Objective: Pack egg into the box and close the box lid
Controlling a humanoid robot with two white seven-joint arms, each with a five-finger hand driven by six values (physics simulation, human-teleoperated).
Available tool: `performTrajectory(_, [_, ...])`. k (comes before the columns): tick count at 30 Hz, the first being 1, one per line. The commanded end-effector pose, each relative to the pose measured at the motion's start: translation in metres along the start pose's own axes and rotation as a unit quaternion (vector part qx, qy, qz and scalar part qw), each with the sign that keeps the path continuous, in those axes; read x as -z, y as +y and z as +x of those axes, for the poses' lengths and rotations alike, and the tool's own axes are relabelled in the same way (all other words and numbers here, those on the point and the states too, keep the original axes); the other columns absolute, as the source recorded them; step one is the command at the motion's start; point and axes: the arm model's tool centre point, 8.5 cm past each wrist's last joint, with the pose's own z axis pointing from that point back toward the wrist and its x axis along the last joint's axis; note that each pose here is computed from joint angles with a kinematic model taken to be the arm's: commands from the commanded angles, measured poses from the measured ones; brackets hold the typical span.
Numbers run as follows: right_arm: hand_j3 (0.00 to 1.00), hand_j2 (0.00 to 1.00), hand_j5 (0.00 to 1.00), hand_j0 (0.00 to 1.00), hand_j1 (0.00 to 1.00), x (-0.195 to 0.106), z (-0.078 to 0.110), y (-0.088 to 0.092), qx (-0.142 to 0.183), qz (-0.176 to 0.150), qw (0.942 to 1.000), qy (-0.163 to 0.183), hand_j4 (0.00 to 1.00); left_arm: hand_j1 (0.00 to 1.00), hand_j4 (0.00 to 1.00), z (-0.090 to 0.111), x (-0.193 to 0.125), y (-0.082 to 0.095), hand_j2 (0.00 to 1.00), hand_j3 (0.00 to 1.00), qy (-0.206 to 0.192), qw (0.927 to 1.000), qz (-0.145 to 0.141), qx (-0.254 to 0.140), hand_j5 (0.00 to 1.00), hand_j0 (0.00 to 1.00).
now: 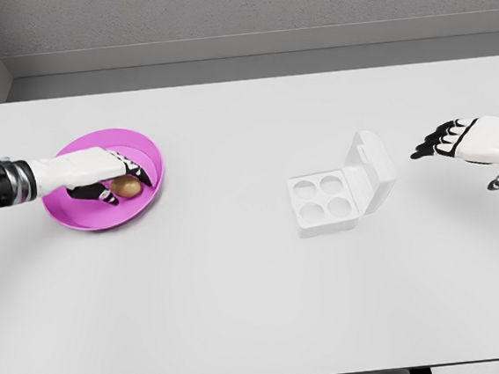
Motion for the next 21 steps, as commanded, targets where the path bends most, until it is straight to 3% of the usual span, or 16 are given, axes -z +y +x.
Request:
performTrajectory(1, [1.00, 1.00, 1.00, 1.00, 1.00, -0.0002, 0.0002, -0.0007, 0.002, -0.002, 1.0000, 0.000, 1.00, 0.70, 0.70, 0.0004, 0.0000, 0.0001, 0.70, 0.70, -0.001, 1.0000, 0.000, -0.001, 0.70, 0.70])
performTrajectory(8, [1.00, 1.00, 1.00, 1.00, 1.00, 0.0000, 0.0021, -0.0015, -0.001, -0.002, 1.0000, -0.003, 1.00, 0.54, 0.54, 0.0003, -0.0004, 0.0001, 0.54, 0.54, -0.001, 1.0000, -0.001, 0.000, 0.54, 0.54])
performTrajectory(21, [1.00, 1.00, 1.00, 1.00, 1.00, -0.0012, 0.0015, -0.0021, -0.001, -0.002, 1.0000, -0.002, 1.00, 0.38, 0.38, -0.0001, -0.0016, 0.0002, 0.38, 0.38, 0.000, 1.0000, -0.001, 0.001, 0.38, 0.38])
